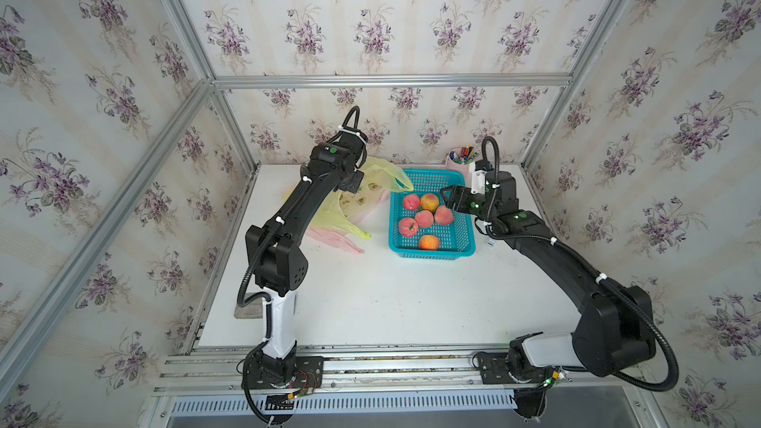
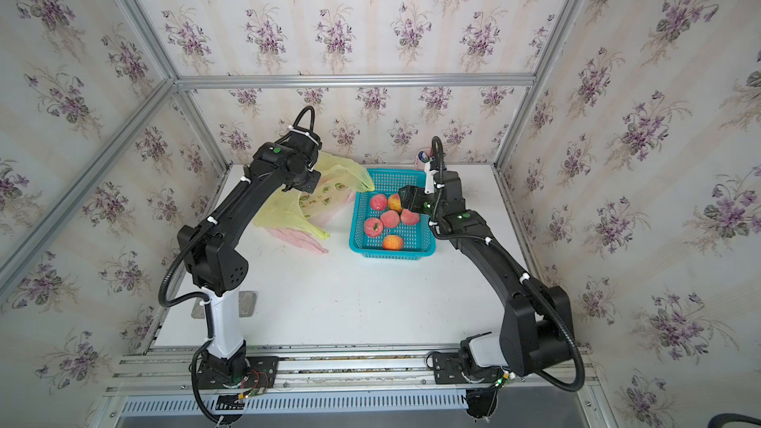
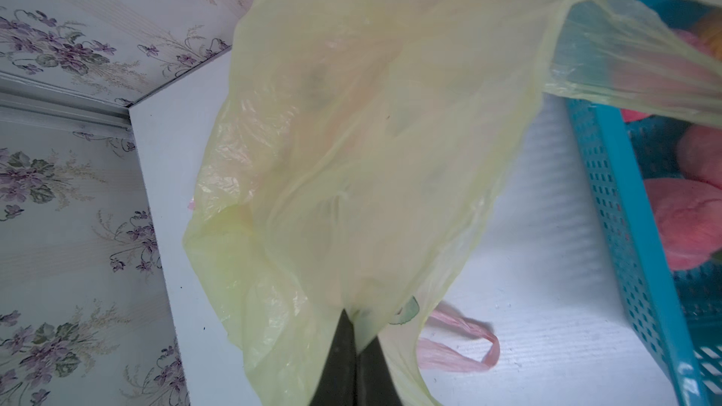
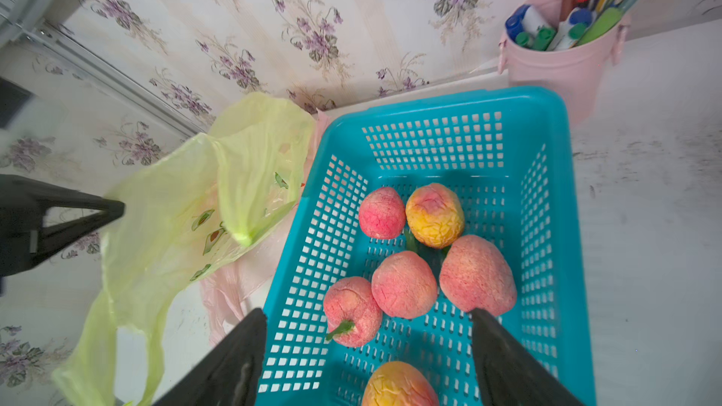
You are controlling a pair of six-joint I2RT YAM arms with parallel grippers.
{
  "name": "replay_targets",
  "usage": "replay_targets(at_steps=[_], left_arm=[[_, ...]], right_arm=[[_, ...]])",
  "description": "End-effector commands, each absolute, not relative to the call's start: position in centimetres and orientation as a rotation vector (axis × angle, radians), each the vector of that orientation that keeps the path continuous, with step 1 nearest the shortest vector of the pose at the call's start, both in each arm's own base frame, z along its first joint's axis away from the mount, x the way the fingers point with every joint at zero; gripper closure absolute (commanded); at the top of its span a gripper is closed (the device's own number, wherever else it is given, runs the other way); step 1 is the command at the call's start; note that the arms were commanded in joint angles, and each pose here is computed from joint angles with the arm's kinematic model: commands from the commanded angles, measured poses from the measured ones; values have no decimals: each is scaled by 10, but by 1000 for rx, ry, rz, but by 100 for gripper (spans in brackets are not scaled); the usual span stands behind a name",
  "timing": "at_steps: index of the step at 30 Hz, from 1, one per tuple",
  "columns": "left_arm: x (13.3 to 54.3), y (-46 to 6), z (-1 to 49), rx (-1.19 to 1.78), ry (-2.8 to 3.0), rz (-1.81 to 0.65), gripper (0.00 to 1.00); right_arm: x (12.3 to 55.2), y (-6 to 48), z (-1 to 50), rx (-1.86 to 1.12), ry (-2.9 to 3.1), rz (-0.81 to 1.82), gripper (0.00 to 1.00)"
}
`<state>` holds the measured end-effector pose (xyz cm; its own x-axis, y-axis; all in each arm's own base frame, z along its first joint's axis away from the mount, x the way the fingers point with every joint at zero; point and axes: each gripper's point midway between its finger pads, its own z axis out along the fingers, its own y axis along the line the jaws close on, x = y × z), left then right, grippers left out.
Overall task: Place the peach into a plastic bag & tie a knot
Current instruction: Pick up the plastic bag at the center of the board, then pick up the peach from the basket.
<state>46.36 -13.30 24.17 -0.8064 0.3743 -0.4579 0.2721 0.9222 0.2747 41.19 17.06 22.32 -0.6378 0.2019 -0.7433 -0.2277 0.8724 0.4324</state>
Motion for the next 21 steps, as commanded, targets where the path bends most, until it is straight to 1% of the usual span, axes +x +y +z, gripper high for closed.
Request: replay_targets(at_steps=[1,6,11,15,21], left_arm=[[424,-135,254,493,2676,148,100],[396,-154,277,488,2717,-88,100],[378,-179,265,517,2772,-318,100],[381,-193,256,509,2767,-426,100],[394,-214,256,481,2726,-595,100]], right_arm=[[411,181,197,-70,2296,575,16],[417,195,159,-104,2418,505,15],[425,201,119,-93,2495,494,14],[432,210,92,-87,2545,503,13],[442,217,74,-61,2564,520,13]])
